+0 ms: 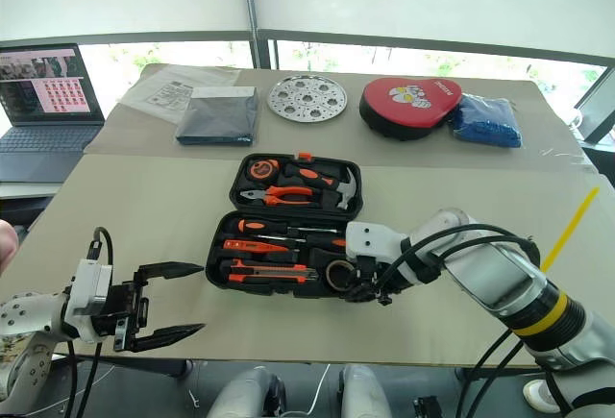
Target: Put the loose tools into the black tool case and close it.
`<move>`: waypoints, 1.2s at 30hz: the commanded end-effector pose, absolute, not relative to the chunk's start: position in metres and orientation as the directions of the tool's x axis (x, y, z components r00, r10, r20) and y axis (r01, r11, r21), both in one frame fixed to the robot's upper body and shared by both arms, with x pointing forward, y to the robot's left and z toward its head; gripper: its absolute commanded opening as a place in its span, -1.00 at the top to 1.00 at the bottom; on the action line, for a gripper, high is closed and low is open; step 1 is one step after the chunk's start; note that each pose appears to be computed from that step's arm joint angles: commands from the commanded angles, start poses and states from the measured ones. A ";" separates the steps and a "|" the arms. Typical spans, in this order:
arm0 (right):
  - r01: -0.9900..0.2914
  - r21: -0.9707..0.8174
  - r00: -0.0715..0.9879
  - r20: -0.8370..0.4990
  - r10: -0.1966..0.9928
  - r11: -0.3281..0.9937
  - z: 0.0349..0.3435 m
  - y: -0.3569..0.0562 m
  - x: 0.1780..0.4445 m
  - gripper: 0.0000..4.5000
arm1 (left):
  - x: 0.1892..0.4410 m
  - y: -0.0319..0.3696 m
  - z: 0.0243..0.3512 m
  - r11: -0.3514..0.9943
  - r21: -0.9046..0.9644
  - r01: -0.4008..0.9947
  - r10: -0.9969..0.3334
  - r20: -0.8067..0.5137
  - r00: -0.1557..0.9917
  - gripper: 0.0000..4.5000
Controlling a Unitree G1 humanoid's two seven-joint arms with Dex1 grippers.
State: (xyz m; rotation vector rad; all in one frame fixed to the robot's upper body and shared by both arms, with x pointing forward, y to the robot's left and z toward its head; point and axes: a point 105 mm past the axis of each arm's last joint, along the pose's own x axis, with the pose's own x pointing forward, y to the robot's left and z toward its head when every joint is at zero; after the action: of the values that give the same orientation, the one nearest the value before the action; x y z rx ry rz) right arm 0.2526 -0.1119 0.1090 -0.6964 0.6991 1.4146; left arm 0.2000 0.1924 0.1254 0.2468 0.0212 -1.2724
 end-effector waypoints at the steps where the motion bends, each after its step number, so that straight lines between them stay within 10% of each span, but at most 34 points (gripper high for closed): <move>1: -0.999 0.005 0.019 -0.789 0.614 0.036 0.107 -0.113 0.255 -0.19 | 0.203 0.193 0.135 0.304 0.200 0.931 -0.933 -0.135 0.334 -1.00; 6: -0.992 0.129 -0.093 -0.614 0.784 -0.017 0.146 -0.102 0.239 -0.94 | 0.217 0.198 0.140 0.439 0.169 0.882 -0.880 -0.117 0.460 -1.00; 13: -0.972 -0.011 0.217 -0.405 0.888 0.233 0.169 -0.146 0.277 -0.97 | 0.266 0.224 0.146 0.703 0.115 0.702 -0.698 -0.076 0.712 -0.28; 21: -0.783 -0.363 0.616 -0.348 0.707 0.505 0.132 -0.176 0.359 0.23 | 0.354 0.230 0.122 0.883 0.108 0.457 -0.433 -0.189 0.881 0.98; 26: -0.806 -0.376 0.584 -0.372 0.722 0.458 0.110 -0.152 0.373 0.99 | 0.373 0.198 0.102 0.831 0.071 0.551 -0.513 -0.281 0.811 1.00; 36: -0.876 -0.277 0.479 -0.399 0.782 0.395 0.109 -0.133 0.350 0.99 | 0.357 0.165 0.104 0.723 -0.030 0.691 -0.662 -0.318 0.679 1.00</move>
State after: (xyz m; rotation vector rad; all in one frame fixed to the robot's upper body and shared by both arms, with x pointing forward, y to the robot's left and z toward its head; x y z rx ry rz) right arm 0.3572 -0.1438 0.0950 -0.4958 0.2643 1.0082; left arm 0.3650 0.1873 0.1000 0.1034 0.3298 -0.6552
